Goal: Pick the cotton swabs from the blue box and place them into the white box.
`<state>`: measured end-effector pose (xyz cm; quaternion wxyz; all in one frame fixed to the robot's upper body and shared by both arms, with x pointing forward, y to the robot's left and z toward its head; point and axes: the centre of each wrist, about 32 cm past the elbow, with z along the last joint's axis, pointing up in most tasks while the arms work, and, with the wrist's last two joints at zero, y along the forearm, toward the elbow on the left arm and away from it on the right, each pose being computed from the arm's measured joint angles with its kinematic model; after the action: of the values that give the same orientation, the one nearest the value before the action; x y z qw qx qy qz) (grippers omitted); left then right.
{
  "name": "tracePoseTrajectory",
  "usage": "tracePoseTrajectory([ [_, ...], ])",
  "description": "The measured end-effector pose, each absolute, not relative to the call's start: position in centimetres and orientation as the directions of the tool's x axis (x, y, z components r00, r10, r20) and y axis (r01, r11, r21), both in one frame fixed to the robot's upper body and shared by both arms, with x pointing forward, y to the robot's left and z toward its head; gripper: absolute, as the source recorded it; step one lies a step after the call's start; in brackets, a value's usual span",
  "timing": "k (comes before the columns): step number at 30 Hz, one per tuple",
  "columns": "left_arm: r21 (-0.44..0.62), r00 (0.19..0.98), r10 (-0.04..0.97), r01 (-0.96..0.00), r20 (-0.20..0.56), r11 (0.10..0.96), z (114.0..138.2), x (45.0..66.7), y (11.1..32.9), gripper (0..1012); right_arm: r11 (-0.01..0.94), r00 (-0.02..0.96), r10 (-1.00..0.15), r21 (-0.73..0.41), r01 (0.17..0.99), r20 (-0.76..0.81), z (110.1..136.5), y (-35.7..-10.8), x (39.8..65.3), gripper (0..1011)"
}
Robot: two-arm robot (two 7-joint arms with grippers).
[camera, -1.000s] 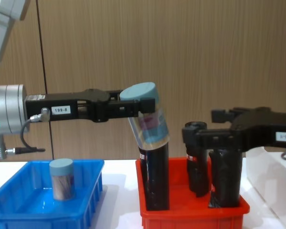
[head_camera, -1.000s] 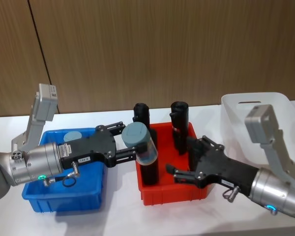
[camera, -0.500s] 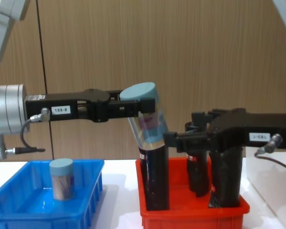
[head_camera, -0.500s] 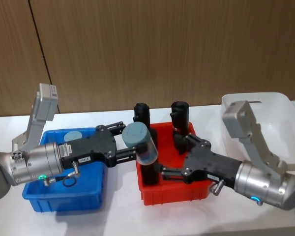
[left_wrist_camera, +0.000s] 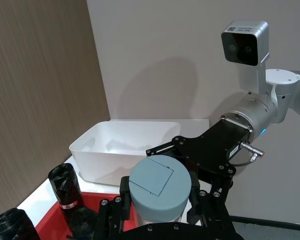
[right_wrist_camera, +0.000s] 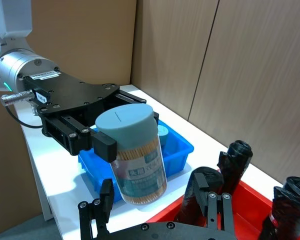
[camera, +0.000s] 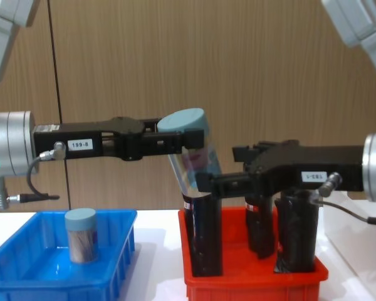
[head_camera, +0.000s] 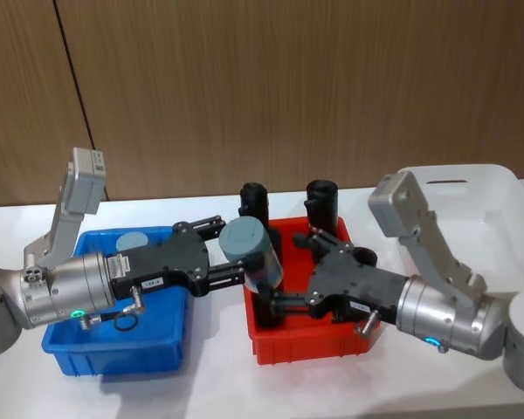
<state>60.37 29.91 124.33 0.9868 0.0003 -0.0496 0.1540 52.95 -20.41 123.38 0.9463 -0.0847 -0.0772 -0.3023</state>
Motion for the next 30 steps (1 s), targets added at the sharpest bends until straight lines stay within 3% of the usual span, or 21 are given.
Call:
tracePoseTrajectory([
  [25,-0.015,0.948,0.304,-0.304,0.098,0.953,124.3,60.4,29.9,669,0.838,0.839,-0.502,-0.123,0.532,0.209,123.8,-17.9,54.3,1000],
  [30,-0.015,0.948,0.304,-0.304,0.098,0.953,124.3,60.4,29.9,669,0.841,0.843,-0.496,-0.126,0.527,0.209,123.8,-17.6,54.5,907],
])
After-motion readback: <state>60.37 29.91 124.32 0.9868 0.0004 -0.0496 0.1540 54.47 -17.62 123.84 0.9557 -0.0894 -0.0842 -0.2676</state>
